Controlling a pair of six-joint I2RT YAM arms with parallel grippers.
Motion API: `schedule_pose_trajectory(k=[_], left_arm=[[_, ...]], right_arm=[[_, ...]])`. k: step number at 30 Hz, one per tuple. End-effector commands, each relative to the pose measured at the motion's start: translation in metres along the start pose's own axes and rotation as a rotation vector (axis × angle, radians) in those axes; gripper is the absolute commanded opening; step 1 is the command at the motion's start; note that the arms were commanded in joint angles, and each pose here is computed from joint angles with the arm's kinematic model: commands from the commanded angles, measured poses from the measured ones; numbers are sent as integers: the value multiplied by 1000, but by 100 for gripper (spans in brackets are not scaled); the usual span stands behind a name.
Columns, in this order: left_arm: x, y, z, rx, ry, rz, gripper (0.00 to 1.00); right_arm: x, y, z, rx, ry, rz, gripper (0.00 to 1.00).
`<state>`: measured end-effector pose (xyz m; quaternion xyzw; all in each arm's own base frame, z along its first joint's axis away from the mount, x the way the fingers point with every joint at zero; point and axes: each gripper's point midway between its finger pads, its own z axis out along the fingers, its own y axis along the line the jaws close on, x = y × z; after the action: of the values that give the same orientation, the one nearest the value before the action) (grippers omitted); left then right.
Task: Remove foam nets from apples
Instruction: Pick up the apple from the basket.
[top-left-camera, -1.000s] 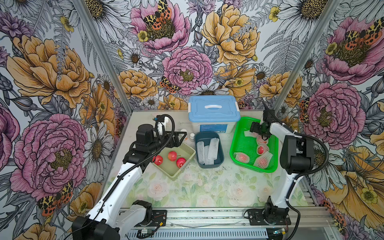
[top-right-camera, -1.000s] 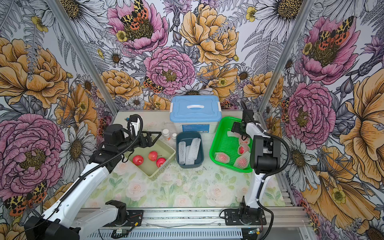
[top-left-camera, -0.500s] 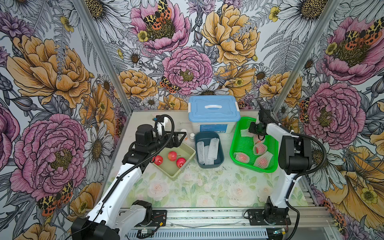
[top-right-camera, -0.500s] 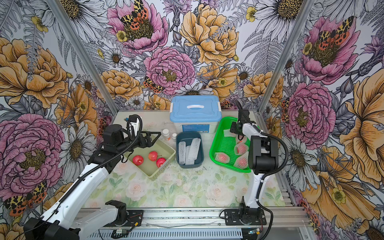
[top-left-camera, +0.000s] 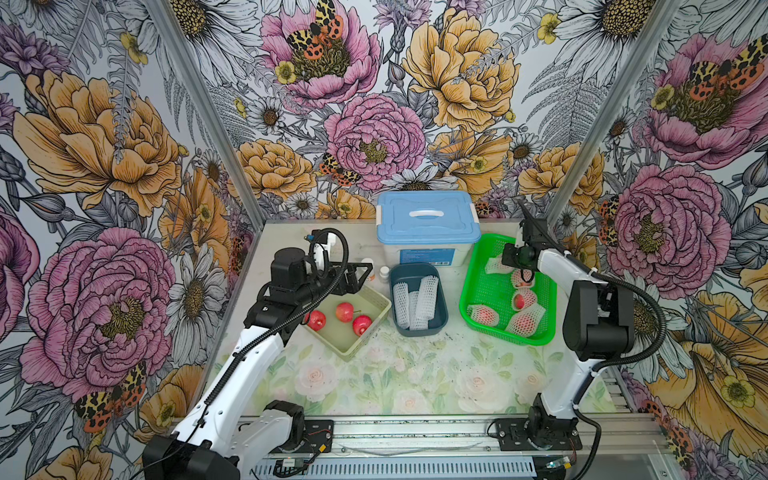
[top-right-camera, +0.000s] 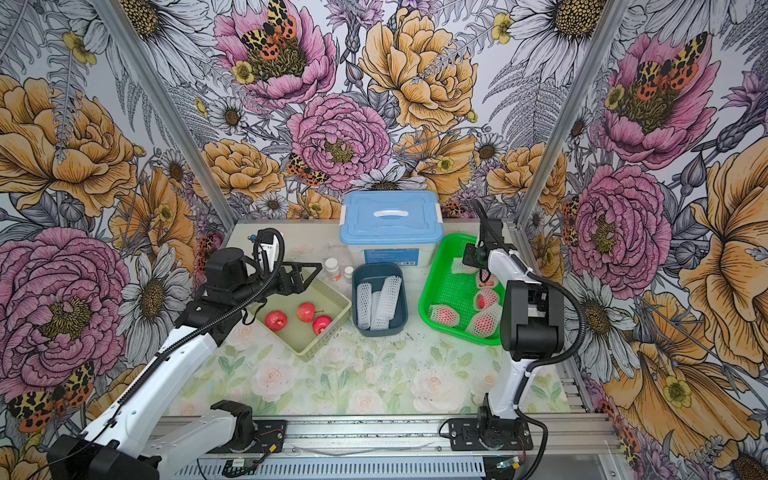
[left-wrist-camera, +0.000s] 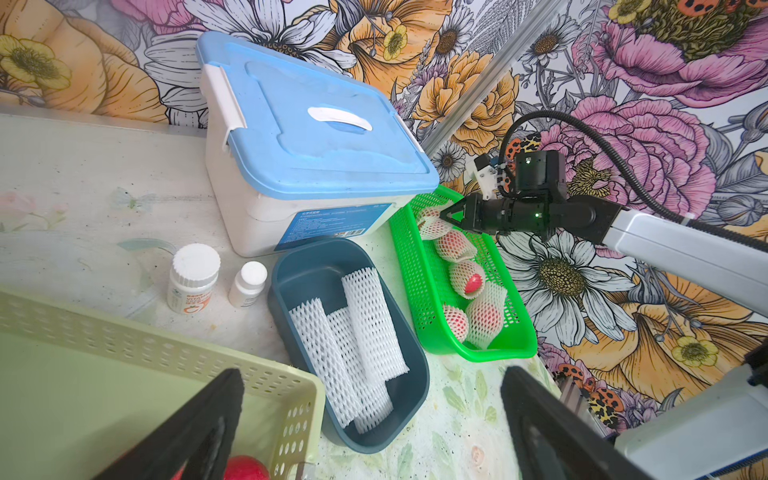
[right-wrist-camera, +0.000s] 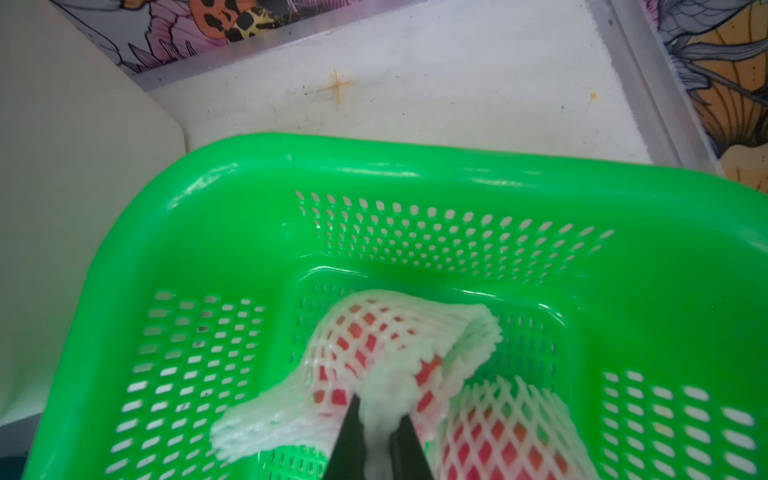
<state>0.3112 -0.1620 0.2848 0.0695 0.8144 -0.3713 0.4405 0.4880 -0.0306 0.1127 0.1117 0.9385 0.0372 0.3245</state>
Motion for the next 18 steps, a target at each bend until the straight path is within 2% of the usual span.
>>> schedule_pose_trajectory(k=[1, 5, 8, 14, 18], left_arm=[[-14, -7, -2, 10, -30, 33, 99], [-14, -10, -3, 16, -33, 38, 99], [-12, -16, -2, 44, -22, 47, 99], [0, -52, 7, 174, 36, 131, 99], [14, -84, 12, 278, 87, 201, 99]], right_arm=[[-19, 6, -19, -21, -67, -26, 0], [-23, 14, -29, -67, -82, -28, 0], [-27, 34, -49, -164, -106, -41, 0], [-17, 102, -110, -501, -131, -118, 0], [-1, 149, -167, -721, -166, -224, 0]])
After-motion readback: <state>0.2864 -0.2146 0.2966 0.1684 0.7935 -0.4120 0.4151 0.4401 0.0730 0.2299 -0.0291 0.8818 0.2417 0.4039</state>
